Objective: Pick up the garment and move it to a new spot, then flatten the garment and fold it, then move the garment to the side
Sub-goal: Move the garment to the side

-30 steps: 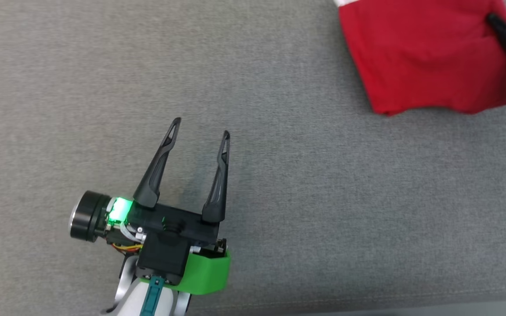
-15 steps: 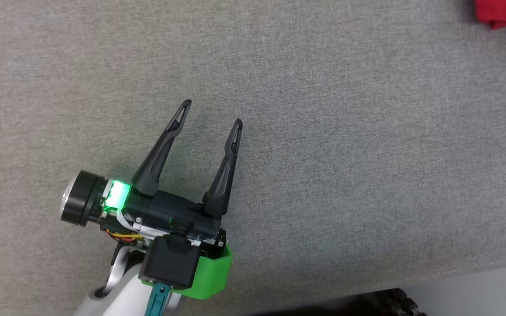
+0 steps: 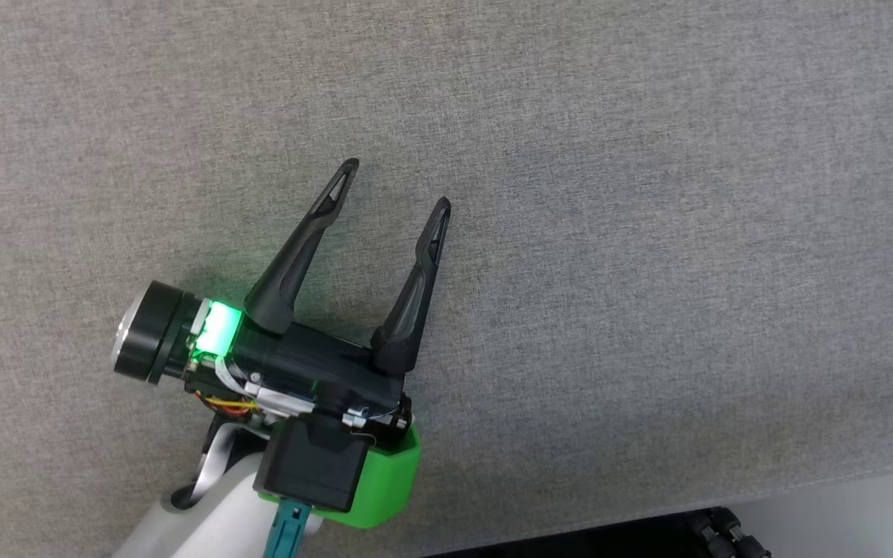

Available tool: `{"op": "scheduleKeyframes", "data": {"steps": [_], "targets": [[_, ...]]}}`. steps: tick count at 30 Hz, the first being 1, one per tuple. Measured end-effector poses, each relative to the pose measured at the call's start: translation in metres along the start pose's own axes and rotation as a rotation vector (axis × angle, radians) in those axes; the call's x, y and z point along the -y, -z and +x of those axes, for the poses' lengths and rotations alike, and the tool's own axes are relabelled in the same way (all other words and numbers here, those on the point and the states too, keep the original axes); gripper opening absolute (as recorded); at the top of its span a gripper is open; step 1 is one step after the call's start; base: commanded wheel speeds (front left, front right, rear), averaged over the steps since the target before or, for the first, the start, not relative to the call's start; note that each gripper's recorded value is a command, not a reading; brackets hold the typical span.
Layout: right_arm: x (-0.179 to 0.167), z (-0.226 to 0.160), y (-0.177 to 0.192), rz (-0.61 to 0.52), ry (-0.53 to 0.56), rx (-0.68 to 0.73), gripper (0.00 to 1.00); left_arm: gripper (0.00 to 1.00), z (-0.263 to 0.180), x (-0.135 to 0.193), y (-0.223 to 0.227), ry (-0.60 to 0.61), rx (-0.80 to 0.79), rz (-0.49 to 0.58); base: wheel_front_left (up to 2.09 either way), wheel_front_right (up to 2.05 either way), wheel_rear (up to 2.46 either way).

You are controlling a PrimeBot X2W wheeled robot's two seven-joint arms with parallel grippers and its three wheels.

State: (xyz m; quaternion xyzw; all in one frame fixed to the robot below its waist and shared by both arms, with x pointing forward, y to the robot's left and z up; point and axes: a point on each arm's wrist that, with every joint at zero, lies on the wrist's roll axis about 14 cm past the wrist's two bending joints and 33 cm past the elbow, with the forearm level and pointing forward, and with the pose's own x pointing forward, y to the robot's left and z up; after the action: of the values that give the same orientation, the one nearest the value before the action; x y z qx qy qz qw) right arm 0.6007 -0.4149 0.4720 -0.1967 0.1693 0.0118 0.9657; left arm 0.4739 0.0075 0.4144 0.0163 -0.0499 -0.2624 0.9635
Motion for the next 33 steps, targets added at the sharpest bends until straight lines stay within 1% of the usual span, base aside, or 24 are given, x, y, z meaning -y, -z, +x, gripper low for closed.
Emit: {"op": "scheduleKeyframes", "data": {"steps": [2, 8, 9, 15, 17, 18, 21, 23, 24, 27, 29, 33], "targets": [[0.005, 0.003, 0.001, -0.034, 0.016, 0.002, 0.0, 1.0, -0.001, -0.002, 0.001, -0.003, -0.005, 0.005, 0.0, 0.0, 0.0], [0.021, 0.008, 0.0, -0.057, 0.071, 0.015, 0.0, 1.0, -0.004, -0.006, 0.002, -0.02, -0.013, 0.02, 0.0, 0.0, 0.0], [0.024, 0.009, -0.001, -0.079, 0.083, 0.021, 1.0, 1.0, -0.005, -0.007, 0.001, -0.023, -0.015, 0.019, 0.0, 0.0, 0.0], [0.048, 0.01, -0.008, -0.149, 0.186, 0.054, 1.0, 1.0, -0.007, -0.009, -0.004, -0.038, -0.013, 0.022, 0.0, 0.0, 0.0], [0.05, 0.012, -0.011, -0.144, 0.212, 0.067, 1.0, 1.0, -0.007, -0.01, -0.008, -0.046, -0.009, 0.026, 0.0, 0.0, 0.0], [0.042, 0.015, -0.016, -0.12, 0.21, 0.091, 1.0, 1.0, -0.008, -0.011, -0.011, -0.052, -0.005, 0.03, 0.0, 0.0, 0.0], [-0.003, 0.024, -0.015, -0.029, 0.136, 0.135, 1.0, 1.0, -0.011, -0.012, -0.019, -0.069, -0.002, 0.033, 0.0, 0.0, 0.0], [-0.034, 0.022, -0.011, 0.032, 0.085, 0.154, 1.0, 1.0, -0.014, -0.013, -0.024, -0.087, -0.005, 0.034, 0.0, 0.0, 0.0], [-0.043, 0.019, -0.011, 0.053, 0.072, 0.167, 1.0, 1.0, -0.016, -0.014, -0.026, -0.097, -0.005, 0.032, 0.0, 0.0, 0.0], [-0.088, 0.006, -0.01, 0.137, 0.004, 0.197, 1.0, 1.0, -0.023, -0.019, -0.036, -0.15, -0.013, -0.001, 0.0, 0.0, 0.0], [-0.128, -0.007, -0.006, 0.215, -0.055, 0.205, 1.0, 1.0, -0.03, -0.023, -0.042, -0.189, -0.019, -0.023, 0.0, 0.0, 0.0], [-0.176, -0.037, -0.014, 0.317, -0.125, 0.238, 1.0, 1.0, -0.045, -0.031, -0.054, -0.256, -0.03, -0.047, 0.0, 0.0, 0.0]]}}
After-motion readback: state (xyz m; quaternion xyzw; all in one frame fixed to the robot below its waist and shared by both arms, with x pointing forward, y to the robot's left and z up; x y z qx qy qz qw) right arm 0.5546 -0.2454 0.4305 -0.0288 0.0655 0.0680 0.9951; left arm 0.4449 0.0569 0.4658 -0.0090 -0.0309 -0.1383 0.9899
